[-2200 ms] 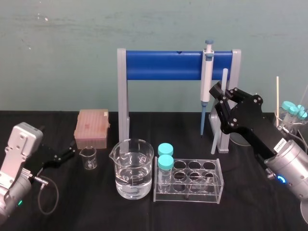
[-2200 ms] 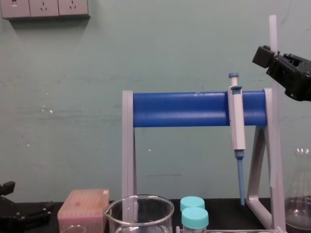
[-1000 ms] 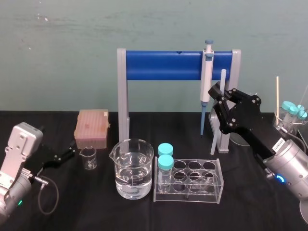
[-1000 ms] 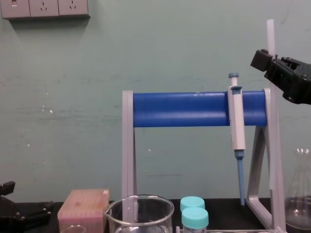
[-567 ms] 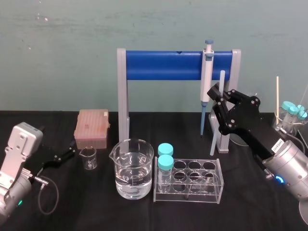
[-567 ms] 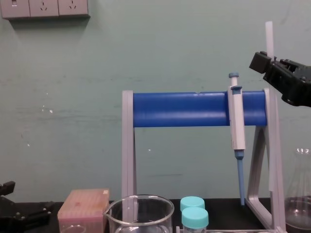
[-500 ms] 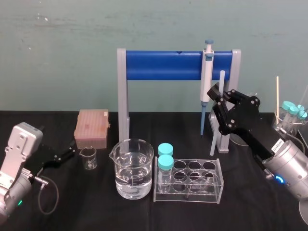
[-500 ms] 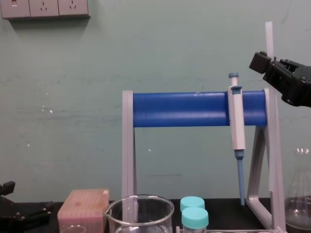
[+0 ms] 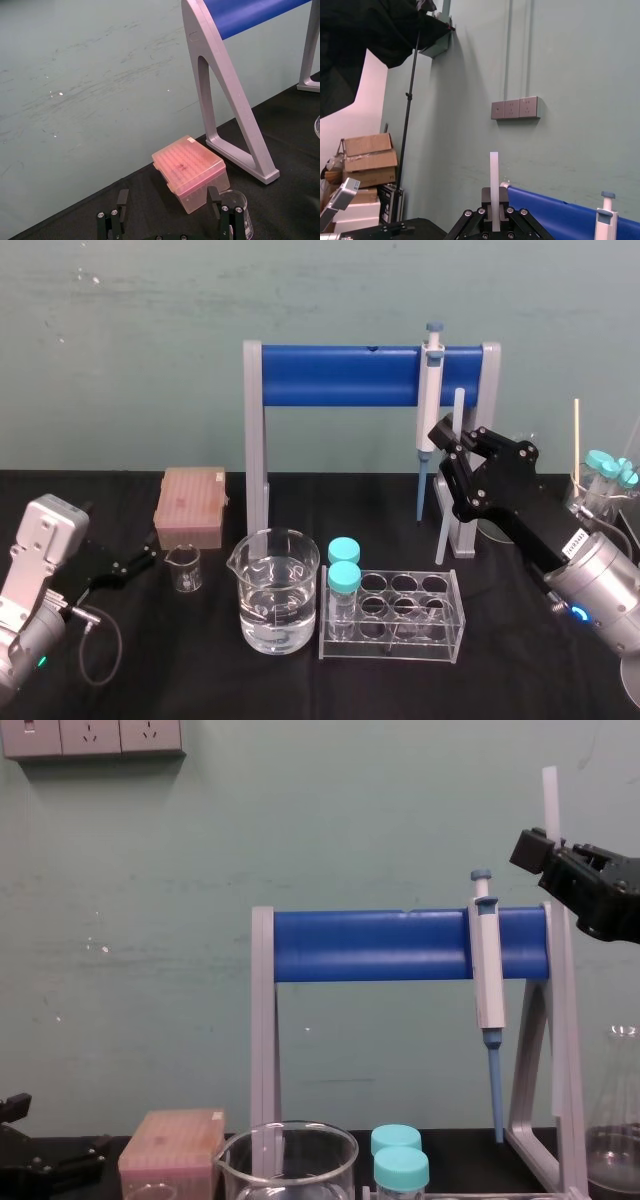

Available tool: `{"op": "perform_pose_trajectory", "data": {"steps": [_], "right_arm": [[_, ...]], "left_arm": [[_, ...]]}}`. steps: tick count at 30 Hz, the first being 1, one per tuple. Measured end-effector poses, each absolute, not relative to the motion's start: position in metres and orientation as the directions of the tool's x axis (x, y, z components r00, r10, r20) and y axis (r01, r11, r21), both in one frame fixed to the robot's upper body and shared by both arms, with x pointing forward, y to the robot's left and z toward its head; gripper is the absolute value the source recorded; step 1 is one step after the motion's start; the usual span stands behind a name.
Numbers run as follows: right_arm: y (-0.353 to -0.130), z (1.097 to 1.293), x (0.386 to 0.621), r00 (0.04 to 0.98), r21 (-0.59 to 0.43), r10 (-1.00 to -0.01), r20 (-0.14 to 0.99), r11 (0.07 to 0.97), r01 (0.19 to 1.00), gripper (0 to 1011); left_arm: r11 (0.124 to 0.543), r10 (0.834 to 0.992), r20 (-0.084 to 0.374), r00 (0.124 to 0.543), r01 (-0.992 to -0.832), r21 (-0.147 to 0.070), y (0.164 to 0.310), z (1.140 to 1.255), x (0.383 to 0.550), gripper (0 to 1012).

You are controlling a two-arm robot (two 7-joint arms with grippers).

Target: Pick up the stirring rod with one hand, then place it down.

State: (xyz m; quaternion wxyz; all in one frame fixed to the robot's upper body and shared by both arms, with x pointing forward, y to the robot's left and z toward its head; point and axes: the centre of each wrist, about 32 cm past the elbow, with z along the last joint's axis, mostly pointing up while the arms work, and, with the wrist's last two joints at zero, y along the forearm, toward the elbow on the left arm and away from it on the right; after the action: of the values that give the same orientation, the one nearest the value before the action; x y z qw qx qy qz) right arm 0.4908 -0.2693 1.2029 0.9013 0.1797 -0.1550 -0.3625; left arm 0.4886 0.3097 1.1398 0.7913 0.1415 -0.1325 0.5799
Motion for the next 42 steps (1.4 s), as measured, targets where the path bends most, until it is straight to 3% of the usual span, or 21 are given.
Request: {"op": "perform_pose_trajectory", "data": {"steps": [22,31,42], "right_arm": [[-0.271,1.2,0.493,0.711,0.416,-0.684,0.161,0.7,0.58,70],[-0.278,1.175,0.504,0.793,0.361,-0.597,0.12,0.771,0.525,70],[-0.279,1.155,0.516,0.807,0.323,-0.583,0.097,0.785,0.529,70]], "left_arm": [[0.287,0.88,0.374,0.292,-0.955,0.07,0.31,1.14,0.489,1000],[0.287,0.88,0.374,0.292,-0.955,0.07,0.31,1.14,0.489,1000],[0.287,0.88,0.374,0.292,-0.955,0.07,0.31,1.14,0.489,1000]]}}
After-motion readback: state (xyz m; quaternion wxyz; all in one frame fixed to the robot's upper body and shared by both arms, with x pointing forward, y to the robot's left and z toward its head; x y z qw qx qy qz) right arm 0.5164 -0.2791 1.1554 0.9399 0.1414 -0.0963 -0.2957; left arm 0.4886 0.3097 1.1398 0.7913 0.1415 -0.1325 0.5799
